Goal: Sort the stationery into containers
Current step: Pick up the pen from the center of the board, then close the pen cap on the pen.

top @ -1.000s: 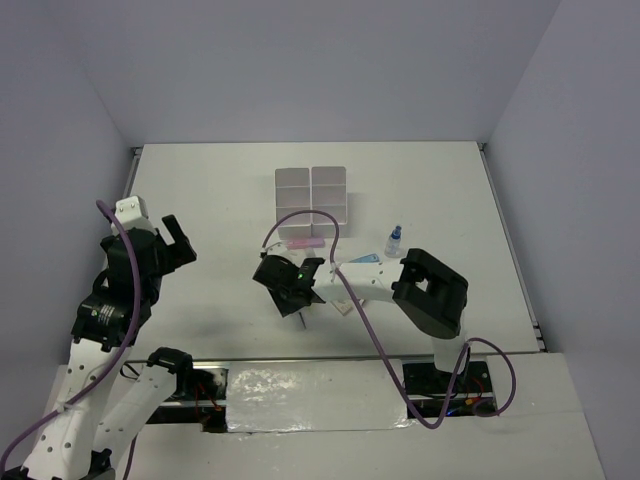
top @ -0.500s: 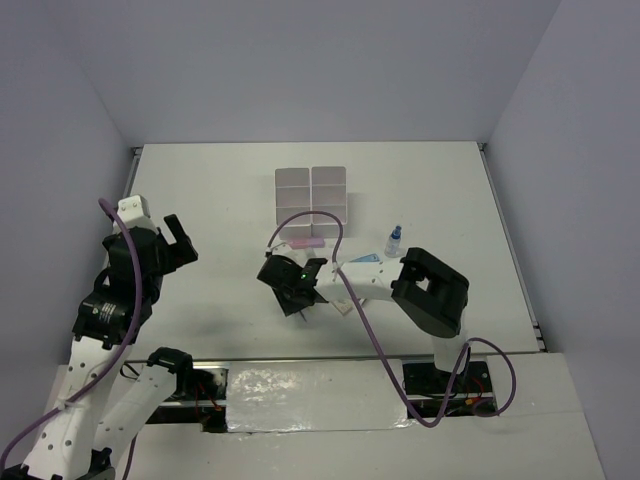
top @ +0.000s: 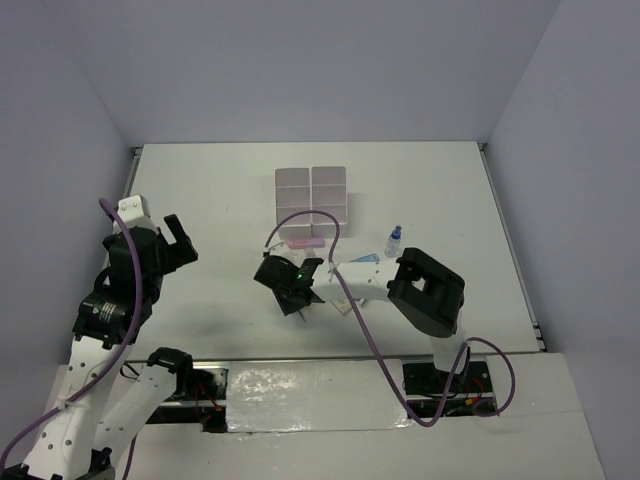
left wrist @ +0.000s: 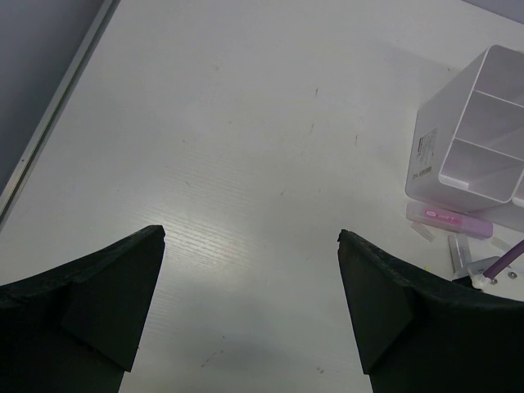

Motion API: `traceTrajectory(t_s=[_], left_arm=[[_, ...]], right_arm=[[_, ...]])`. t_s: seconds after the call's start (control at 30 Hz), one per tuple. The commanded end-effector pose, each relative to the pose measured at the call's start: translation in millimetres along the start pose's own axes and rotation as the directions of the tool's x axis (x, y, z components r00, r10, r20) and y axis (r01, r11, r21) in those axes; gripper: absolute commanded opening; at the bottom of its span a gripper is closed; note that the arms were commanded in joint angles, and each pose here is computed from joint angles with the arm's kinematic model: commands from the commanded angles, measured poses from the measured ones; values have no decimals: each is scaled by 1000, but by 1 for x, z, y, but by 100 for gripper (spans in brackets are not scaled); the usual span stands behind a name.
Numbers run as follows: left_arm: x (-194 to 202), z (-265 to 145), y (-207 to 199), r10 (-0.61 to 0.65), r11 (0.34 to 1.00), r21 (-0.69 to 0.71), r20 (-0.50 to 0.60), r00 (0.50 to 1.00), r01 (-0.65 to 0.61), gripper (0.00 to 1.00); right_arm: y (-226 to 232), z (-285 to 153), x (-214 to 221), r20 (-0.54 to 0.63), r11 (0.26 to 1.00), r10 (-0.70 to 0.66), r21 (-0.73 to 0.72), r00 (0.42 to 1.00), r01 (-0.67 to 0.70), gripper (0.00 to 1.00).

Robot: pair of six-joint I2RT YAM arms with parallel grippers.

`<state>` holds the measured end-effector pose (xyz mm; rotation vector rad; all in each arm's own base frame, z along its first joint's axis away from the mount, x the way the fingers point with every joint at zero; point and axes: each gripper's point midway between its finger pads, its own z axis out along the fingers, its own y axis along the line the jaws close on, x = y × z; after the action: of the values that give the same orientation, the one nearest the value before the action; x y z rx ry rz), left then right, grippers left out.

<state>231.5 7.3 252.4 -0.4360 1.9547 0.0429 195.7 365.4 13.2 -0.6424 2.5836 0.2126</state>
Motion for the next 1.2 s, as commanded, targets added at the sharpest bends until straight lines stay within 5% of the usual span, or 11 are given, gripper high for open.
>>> traceTrajectory(t_s=[0.0, 0.07, 0.2, 0.37, 0.47, 0.7, 0.87, 0.97, 1.07, 1.17], left_arm=[[-9, 1, 1, -12, 1000, -8, 34, 999, 13, 99], [-10, 1, 1, -13, 1000, -10, 33, 999, 13, 99], [-12, 0, 2, -21, 999, -23, 29, 999, 21, 99], [-4, -4, -8, -68, 997, 30, -8, 998, 68, 99], [6, -1, -24, -110, 988, 98, -61, 992, 116, 99], [38, 23, -55, -200, 966, 122, -217, 955, 230, 99], [67, 39, -86, -255, 955, 85, -260, 931, 285, 99], [81, 44, -121, -190, 953, 173, -292, 937, 247, 86], [85, 52, -153, -67, 955, 256, -317, 946, 153, 86], [110, 63, -161, -22, 974, 198, -394, 919, 108, 86]], right_arm=[[-11, 28, 52, -166, 997, -34, 62, 986, 44, 41], [-8, 30, 55, -179, 998, -37, 48, 983, 46, 39], [7, 28, 57, -182, 999, -38, -25, 983, 34, 0], [33, -12, 28, -64, 980, -28, -196, 998, 15, 0], [32, -84, -27, 135, 968, 27, -249, 991, 8, 0], [-69, -157, -45, 250, 993, 96, 37, 963, -108, 0], [-131, -201, -35, 343, 971, 192, 68, 919, -229, 0], [-150, -223, -28, 378, 966, 208, 68, 902, -251, 0], [-163, -236, -22, 403, 959, 221, 74, 888, -272, 0], [-167, -238, -19, 428, 957, 247, 31, 869, -287, 0]])
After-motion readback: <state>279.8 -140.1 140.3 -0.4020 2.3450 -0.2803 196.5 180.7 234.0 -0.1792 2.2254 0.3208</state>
